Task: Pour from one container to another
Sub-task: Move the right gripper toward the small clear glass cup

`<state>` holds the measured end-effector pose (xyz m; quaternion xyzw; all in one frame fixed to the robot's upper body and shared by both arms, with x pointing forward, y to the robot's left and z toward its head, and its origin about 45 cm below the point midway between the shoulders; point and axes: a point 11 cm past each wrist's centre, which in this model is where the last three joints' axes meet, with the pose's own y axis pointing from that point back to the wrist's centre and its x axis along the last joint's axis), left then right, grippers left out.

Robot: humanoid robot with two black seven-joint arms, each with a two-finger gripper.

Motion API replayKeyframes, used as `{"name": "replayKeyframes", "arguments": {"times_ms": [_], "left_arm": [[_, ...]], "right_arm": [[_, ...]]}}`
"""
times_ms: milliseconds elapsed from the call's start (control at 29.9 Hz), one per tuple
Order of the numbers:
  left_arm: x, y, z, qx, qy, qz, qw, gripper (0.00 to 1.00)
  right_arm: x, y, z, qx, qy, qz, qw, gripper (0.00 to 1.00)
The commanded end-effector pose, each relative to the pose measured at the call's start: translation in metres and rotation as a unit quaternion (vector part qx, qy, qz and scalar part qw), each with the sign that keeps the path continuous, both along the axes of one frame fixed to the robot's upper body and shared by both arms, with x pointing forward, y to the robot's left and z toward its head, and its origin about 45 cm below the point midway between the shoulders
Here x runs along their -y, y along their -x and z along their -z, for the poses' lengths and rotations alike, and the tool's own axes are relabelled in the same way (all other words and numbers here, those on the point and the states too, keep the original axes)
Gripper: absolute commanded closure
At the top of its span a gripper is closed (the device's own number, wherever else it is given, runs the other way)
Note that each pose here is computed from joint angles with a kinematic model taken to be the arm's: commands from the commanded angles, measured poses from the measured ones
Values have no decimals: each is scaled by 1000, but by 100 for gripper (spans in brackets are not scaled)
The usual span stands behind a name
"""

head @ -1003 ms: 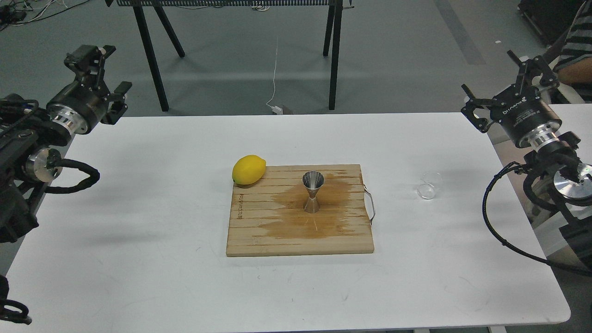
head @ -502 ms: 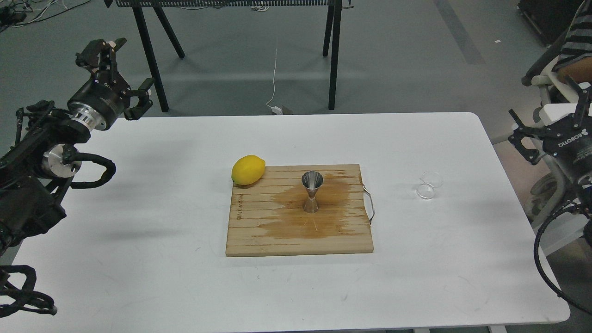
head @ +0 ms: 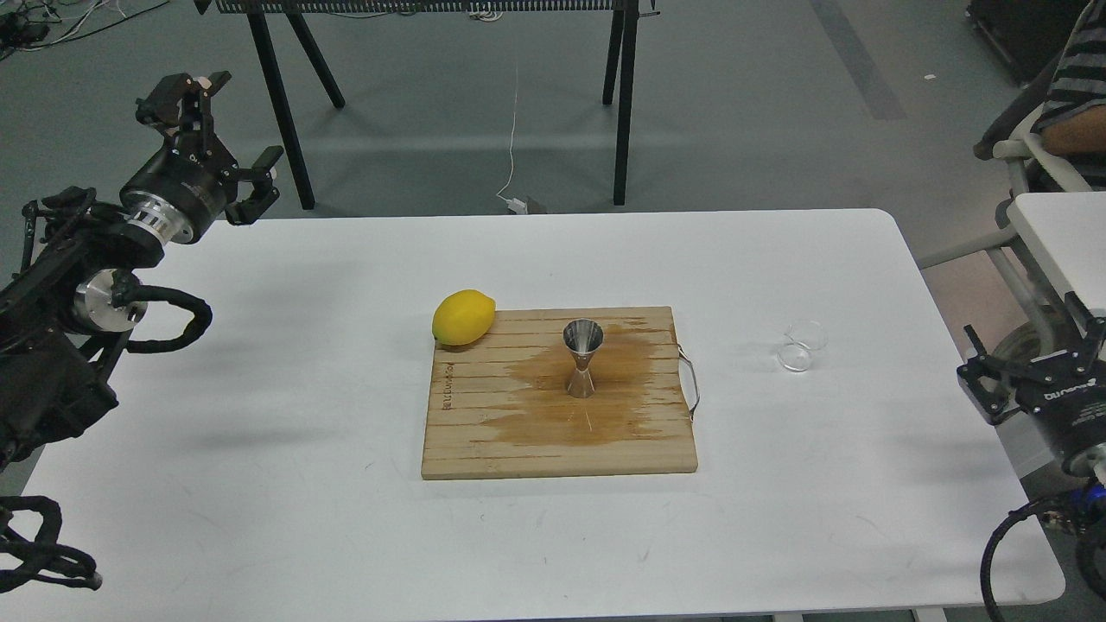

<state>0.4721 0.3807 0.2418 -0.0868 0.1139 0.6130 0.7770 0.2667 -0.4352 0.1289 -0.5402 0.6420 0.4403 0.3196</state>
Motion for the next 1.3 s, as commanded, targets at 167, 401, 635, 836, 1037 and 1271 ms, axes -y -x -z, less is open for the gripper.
{"name": "replayKeyframes", "arguments": {"times_ms": [167, 401, 635, 836, 1037, 1271], "left_arm": [[-6, 0, -4, 3, -3, -4, 1000, 1], [-6, 0, -4, 3, -3, -4, 1000, 1], [-5, 0, -6, 5, -2, -4, 1000, 1], [-6, 0, -6, 6, -3, -5, 1000, 1], [-7, -1, -9, 8, -4, -5, 1000, 1], [-12, 0, -12, 10, -7, -8, 1000, 1]], "right_arm": [[-51, -14, 30, -71, -66, 27, 995, 1], [-92, -37, 35, -100, -99, 16, 990, 1], [-111, -48, 44, -121, -113, 18, 986, 1], [-113, -54, 58, -140, -109, 28, 984, 1], [-122, -58, 71, -153, -106, 29, 982, 1], [-126, -67, 79, -152, -111, 34, 982, 1]]}}
